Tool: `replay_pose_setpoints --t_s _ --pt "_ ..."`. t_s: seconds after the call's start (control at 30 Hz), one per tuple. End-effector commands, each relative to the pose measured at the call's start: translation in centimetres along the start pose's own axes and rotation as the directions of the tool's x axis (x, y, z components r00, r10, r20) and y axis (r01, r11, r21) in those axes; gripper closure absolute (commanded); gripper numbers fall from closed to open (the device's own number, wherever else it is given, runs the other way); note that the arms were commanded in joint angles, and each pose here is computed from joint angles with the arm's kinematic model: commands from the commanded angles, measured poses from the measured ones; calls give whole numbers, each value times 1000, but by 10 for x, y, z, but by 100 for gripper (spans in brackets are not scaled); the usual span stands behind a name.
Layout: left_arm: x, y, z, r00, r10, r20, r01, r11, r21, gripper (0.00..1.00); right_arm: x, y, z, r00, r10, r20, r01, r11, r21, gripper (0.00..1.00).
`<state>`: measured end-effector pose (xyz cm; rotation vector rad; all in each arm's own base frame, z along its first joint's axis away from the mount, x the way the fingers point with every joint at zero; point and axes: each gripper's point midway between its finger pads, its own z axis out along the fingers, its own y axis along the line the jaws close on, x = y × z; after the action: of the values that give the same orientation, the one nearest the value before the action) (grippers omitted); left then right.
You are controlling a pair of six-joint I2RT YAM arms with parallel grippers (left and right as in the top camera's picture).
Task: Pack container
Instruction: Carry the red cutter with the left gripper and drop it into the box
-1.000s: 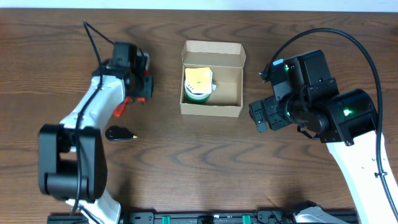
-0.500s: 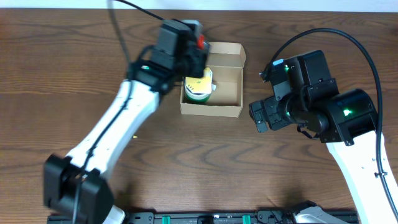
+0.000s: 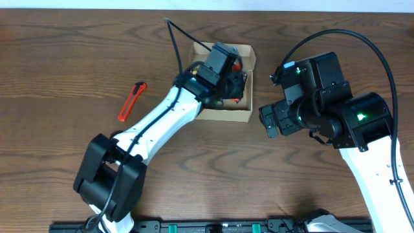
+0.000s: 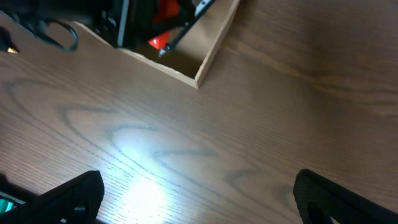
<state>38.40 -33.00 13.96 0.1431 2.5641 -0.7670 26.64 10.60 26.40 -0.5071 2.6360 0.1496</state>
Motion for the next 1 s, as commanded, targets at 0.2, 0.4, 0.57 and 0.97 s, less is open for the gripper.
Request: replay_pose_setpoints --t_s 0.2,0.4,0.57,0.97 --pt "8 13 30 998 9 66 1 988 -156 94 1 -1 0 1000 -3 -2 3 1000 4 1" --pt "10 15 42 997 -12 70 23 988 -152 94 1 -1 0 1000 -3 -2 3 1000 4 1" --pt "4 10 43 995 -9 96 22 991 -131 94 1 -1 0 1000 -3 -2 3 1000 4 1" --pt "5 6 44 995 -28 96 39 992 -121 70 1 -1 0 1000 -3 -2 3 1000 4 1"
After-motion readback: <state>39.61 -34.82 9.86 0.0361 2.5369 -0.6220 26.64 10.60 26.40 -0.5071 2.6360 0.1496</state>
